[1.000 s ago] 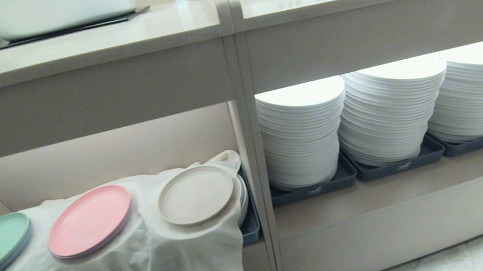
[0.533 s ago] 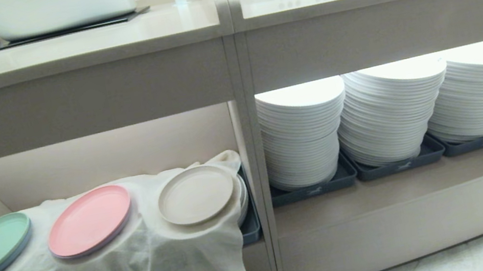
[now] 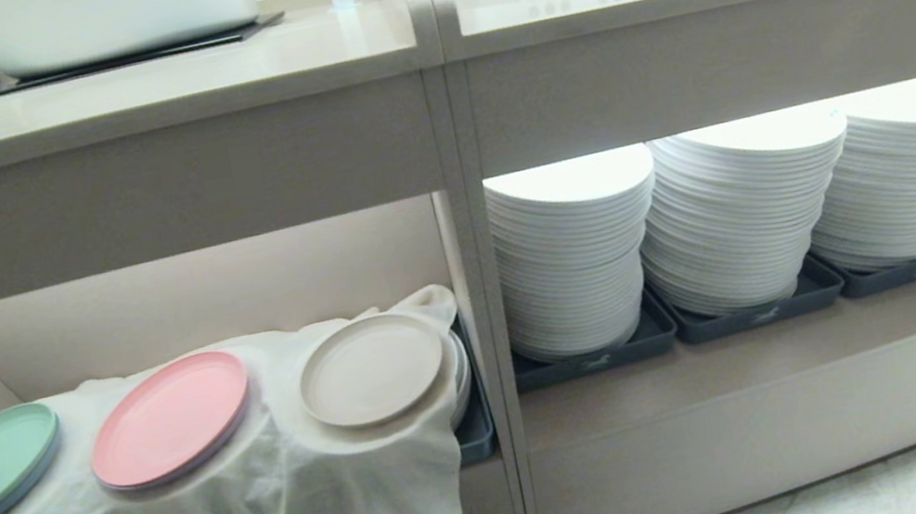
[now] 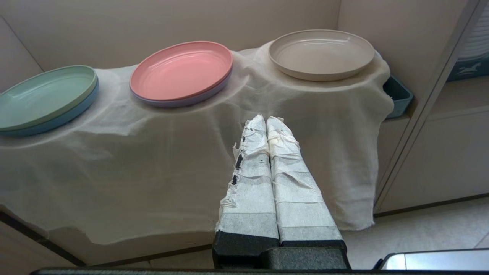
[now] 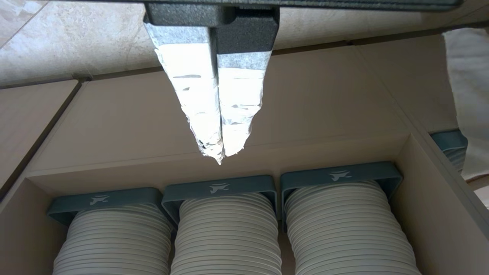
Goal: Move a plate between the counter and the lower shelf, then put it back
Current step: Pick up the plate in the cupboard
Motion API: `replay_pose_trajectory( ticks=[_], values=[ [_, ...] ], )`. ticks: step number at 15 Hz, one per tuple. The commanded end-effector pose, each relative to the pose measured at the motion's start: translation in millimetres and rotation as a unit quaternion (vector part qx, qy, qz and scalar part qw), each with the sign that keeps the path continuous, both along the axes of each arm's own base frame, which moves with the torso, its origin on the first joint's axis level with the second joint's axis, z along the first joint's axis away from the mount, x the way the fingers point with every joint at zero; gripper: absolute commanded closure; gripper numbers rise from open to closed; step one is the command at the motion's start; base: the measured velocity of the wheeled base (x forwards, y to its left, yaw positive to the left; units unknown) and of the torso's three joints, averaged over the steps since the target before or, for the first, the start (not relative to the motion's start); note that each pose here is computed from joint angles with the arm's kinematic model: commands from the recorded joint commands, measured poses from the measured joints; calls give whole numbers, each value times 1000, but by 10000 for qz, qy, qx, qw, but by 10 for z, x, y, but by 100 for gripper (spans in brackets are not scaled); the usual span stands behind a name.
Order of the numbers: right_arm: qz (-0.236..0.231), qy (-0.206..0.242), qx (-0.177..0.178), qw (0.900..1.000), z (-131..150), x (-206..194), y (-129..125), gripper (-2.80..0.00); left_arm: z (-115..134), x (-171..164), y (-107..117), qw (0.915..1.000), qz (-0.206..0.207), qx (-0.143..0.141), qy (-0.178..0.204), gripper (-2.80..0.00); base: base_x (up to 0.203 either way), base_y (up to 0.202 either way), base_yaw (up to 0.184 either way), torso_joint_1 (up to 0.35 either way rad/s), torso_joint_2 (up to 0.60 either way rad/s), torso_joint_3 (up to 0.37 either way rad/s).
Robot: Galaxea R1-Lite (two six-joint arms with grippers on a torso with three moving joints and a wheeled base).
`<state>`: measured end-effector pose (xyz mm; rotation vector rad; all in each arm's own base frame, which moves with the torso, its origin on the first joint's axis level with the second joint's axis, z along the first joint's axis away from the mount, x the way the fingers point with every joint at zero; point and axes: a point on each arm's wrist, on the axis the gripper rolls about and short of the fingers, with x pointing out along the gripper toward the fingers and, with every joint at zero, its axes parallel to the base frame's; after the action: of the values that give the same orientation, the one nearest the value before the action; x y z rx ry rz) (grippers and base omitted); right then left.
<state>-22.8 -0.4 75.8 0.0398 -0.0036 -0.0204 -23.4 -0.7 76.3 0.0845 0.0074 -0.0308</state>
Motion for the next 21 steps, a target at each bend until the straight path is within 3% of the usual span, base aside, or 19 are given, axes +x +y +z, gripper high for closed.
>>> replay_pose_trajectory(
  ticks=[1, 16, 21],
  values=[
    [-4, 1, 0, 10000, 0, 0, 0, 0, 2, -1, 0, 10000, 6, -3, -12, 0, 0, 0, 0, 0, 0, 0],
    [2, -7, 0, 10000, 1, 0, 0, 0, -4, 0, 0, 9999, 8, -170, 7, 0, 0, 0, 0, 0, 0, 0],
    [-4, 1, 0, 10000, 0, 0, 0, 0, -2, 0, -1, 10000, -25, 80, -8, 0, 0, 0, 0, 0, 0, 0]
  ],
)
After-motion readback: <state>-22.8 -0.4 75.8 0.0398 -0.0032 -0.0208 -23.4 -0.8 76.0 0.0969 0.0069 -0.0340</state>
